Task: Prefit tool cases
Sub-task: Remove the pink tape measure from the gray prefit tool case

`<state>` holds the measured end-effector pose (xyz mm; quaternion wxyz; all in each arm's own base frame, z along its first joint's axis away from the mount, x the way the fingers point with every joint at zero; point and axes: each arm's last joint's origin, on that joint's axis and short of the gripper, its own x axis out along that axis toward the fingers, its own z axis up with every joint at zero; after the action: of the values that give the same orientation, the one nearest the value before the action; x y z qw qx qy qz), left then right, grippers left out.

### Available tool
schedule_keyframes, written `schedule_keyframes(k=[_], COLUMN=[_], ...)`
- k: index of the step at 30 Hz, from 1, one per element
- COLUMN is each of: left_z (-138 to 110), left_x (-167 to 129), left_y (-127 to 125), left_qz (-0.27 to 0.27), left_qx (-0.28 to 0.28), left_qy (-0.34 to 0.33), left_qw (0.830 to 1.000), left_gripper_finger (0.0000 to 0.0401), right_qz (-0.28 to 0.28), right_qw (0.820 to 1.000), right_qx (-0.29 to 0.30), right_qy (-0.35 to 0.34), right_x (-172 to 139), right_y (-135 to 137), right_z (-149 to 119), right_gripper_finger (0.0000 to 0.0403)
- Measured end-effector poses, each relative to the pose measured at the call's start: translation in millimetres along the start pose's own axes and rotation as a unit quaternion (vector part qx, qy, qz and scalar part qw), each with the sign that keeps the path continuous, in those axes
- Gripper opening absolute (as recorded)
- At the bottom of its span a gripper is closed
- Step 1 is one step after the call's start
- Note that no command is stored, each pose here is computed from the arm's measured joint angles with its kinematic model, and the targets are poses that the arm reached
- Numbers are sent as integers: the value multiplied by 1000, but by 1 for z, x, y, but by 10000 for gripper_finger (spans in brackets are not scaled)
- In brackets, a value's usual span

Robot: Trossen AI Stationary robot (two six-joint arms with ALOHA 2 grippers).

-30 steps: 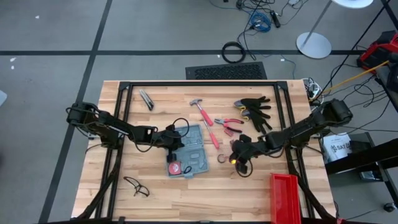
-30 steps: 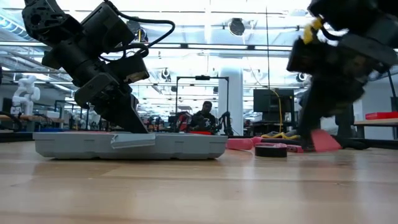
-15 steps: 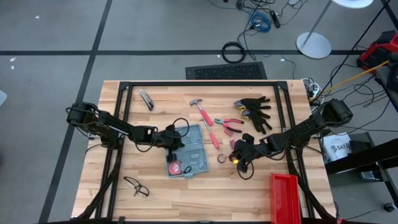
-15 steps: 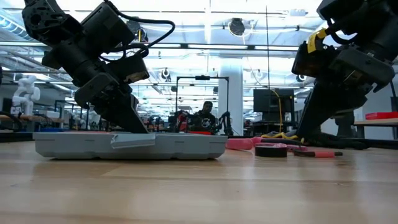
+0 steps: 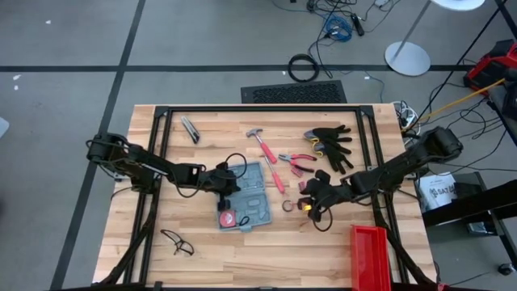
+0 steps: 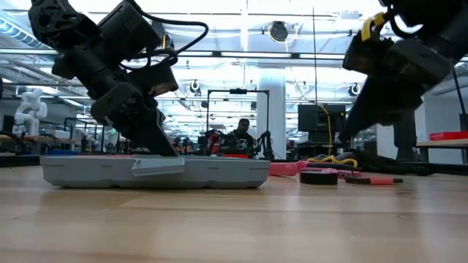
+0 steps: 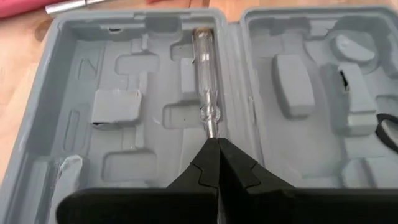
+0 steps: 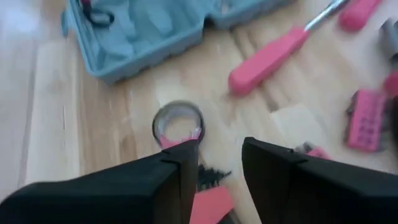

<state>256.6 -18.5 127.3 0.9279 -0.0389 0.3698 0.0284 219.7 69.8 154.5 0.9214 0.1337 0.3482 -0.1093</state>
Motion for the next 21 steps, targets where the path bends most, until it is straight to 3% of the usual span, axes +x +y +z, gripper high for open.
schedule_keyframes(k=[6,13,18,21], left_z=[5,19,28,28], left_x=[-5,-23,-51,-70], left_y=[0,-1,1,4], left_qz=[-3,-9,1,36], left_qx=[-2,-2,14,14], left_qy=[-17,-63,-95,-96], left_qw=[1000,998,995,995], left_gripper_finger=[0,0,0,0], right_qz=[11,7,1,38], right_qw=[996,991,980,968], right_qx=[-8,-62,-136,-179], right_qy=[-82,-121,-148,-170], right_x=[-3,3,28,54], right_y=[6,23,46,62], right_z=[19,61,99,119], right_gripper_finger=[112,112,112,112])
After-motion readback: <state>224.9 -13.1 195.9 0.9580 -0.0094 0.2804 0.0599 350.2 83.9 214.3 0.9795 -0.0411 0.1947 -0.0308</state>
